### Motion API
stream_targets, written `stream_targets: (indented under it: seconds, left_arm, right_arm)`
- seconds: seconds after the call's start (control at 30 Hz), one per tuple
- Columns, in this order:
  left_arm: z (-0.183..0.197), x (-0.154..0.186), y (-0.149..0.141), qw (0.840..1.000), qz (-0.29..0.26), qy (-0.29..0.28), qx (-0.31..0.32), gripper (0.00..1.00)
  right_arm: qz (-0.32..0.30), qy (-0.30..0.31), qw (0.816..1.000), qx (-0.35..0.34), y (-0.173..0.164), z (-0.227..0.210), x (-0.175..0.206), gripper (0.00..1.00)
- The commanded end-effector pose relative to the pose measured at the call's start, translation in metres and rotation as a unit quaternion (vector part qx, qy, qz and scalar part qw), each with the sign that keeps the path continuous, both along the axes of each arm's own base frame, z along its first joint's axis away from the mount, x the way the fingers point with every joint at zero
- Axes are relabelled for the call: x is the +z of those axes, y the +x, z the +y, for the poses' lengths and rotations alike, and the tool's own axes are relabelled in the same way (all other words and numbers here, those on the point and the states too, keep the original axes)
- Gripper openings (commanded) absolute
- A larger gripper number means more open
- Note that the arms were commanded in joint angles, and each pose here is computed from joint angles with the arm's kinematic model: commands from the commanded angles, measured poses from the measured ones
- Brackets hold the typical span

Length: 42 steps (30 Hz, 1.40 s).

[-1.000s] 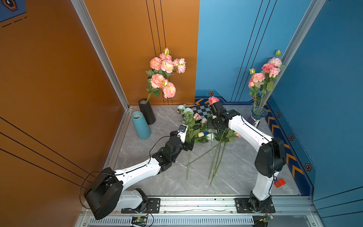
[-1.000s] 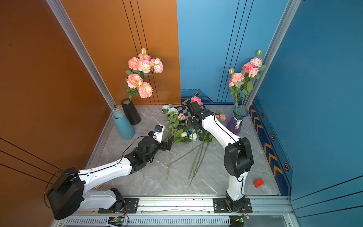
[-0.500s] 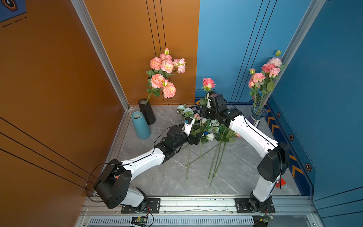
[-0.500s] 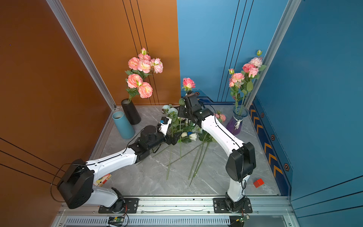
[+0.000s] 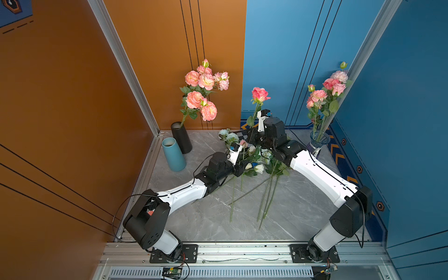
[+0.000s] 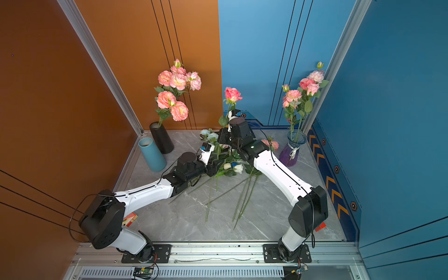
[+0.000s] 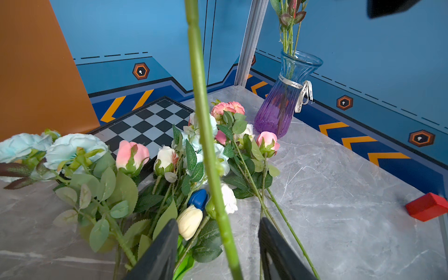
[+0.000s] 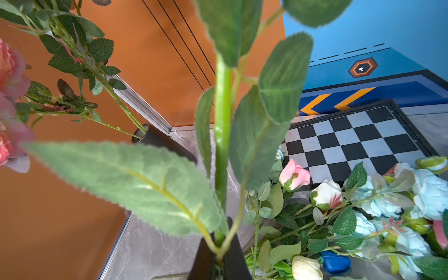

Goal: Place the pink flowers into the vase
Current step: Place the flower in the vase.

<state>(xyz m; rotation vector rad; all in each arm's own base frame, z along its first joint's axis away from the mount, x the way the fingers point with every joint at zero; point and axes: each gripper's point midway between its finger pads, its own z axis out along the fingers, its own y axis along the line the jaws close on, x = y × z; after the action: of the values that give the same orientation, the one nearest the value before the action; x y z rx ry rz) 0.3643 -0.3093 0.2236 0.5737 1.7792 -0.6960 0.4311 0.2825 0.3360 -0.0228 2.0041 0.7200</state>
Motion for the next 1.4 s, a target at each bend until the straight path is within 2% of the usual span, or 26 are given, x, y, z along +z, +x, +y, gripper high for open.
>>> stream_targets:
  seconds: [0.0,0.1,0.17,0.27,0.4,0.5,0.6,0.77,0.93,1.13,1.37]
  left_arm:
    - [-0.003,0.015,-0.001,1.0,-0.02,-0.01,-0.014,0.43]
    - [-0.002,0.012,-0.002,1.0,-0.018,-0.007,-0.016,0.31]
    - [0.0,0.012,-0.002,1.0,-0.019,-0.006,-0.016,0.18]
    - [0.005,0.013,-0.001,1.0,-0.024,-0.004,-0.009,0.06]
    - [0.011,0.015,0.001,0.999,-0.043,0.014,0.006,0.0]
    - [0.018,0.017,0.005,0.997,-0.063,0.032,0.025,0.0]
    - [0.025,0.019,0.009,0.994,-0.081,0.051,0.048,0.0]
    - [0.028,0.019,0.012,0.992,-0.091,0.064,0.059,0.0]
    - [0.028,0.02,0.013,0.989,-0.103,0.078,0.065,0.0]
    - [0.033,0.026,0.012,0.986,-0.118,0.088,0.075,0.0]
    - [0.042,0.028,0.012,0.98,-0.135,0.11,0.095,0.01]
  right_arm:
    - [-0.017,0.013,1.0,0.0,-0.003,0.002,0.011,0.01]
    - [-0.018,0.013,1.0,0.003,-0.004,0.004,0.011,0.03]
    - [-0.02,0.012,1.0,0.002,-0.004,0.003,0.012,0.05]
    - [-0.022,0.01,1.0,0.0,-0.004,0.0,0.014,0.06]
    - [-0.019,0.009,1.0,0.0,-0.004,-0.004,0.016,0.18]
    - [-0.018,0.01,1.0,-0.003,-0.005,-0.011,0.019,0.37]
    - [-0.013,0.015,1.0,-0.01,-0.008,-0.021,0.023,0.46]
    - [-0.01,0.026,1.0,-0.009,-0.014,-0.028,0.027,0.53]
    - [-0.002,0.036,0.999,0.007,-0.014,-0.022,0.026,0.52]
    - [0.009,0.045,0.999,0.023,-0.014,-0.007,0.022,0.44]
    - [0.0,0.048,0.999,0.024,-0.015,0.0,0.026,0.16]
